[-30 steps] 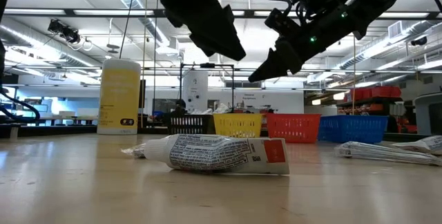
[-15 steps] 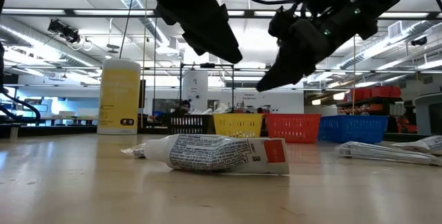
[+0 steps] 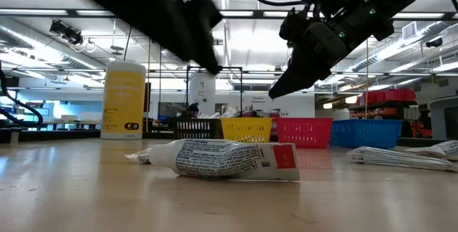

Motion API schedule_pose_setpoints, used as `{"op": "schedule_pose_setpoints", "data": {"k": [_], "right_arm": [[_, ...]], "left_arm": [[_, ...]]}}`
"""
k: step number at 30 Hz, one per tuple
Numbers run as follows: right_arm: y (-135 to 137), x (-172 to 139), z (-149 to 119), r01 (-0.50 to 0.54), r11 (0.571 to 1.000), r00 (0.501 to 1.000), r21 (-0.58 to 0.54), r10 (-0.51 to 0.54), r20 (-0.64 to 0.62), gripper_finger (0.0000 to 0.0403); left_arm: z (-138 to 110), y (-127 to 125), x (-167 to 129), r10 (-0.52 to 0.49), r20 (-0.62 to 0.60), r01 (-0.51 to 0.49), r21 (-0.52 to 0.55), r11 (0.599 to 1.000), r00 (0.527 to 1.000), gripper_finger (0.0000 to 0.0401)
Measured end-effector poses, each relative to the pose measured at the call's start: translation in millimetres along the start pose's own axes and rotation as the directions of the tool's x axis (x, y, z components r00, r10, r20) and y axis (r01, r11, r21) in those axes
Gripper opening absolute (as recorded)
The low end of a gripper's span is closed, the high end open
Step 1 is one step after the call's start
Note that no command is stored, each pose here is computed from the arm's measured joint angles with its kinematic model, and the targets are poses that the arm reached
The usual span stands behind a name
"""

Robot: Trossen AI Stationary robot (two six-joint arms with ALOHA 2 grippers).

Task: Pick & Place Travel size toiletries
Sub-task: Put the white toothpaste into the yellow bin

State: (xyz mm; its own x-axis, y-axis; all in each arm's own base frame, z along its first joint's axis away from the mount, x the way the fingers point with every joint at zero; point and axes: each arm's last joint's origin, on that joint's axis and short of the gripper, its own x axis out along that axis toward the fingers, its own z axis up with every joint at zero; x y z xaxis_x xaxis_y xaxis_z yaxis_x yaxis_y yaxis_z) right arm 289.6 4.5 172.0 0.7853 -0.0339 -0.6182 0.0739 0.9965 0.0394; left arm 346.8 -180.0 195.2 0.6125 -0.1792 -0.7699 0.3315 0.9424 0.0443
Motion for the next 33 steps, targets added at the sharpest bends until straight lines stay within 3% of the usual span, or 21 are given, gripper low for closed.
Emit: {"op": "schedule_pose_setpoints", "data": {"k": [6, 16, 27, 33], "right_arm": [[-0.2, 0.0, 0.0, 0.001, 1.000, 1.000, 0.000, -0.001, 0.000, 0.0056], [-0.1, 0.0, 0.1, 0.000, 1.000, 1.000, 0.000, 0.000, 0.001, 0.0056], [-0.1, 0.0, 0.1, 0.001, 1.000, 1.000, 0.000, -0.001, 0.001, 0.0056], [-0.1, 0.0, 0.1, 0.001, 1.000, 1.000, 0.000, -0.001, 0.001, 0.0056]], "left_arm": [[-19.3, -14.2, 32.7, 0.060, -0.082, -0.057, 0.040, 0.998, 0.995, 0.0208], [-33.7, -9.6, 55.6, 0.065, -0.161, -0.059, 0.040, 0.997, 0.985, 0.0204], [-32.4, -5.0, 60.8, 0.046, -0.142, -0.048, -0.011, 0.999, 0.989, 0.0122], [-30.6, -3.7, 62.2, 0.094, -0.111, -0.099, -0.037, 0.994, 0.989, 0.0110]]}}
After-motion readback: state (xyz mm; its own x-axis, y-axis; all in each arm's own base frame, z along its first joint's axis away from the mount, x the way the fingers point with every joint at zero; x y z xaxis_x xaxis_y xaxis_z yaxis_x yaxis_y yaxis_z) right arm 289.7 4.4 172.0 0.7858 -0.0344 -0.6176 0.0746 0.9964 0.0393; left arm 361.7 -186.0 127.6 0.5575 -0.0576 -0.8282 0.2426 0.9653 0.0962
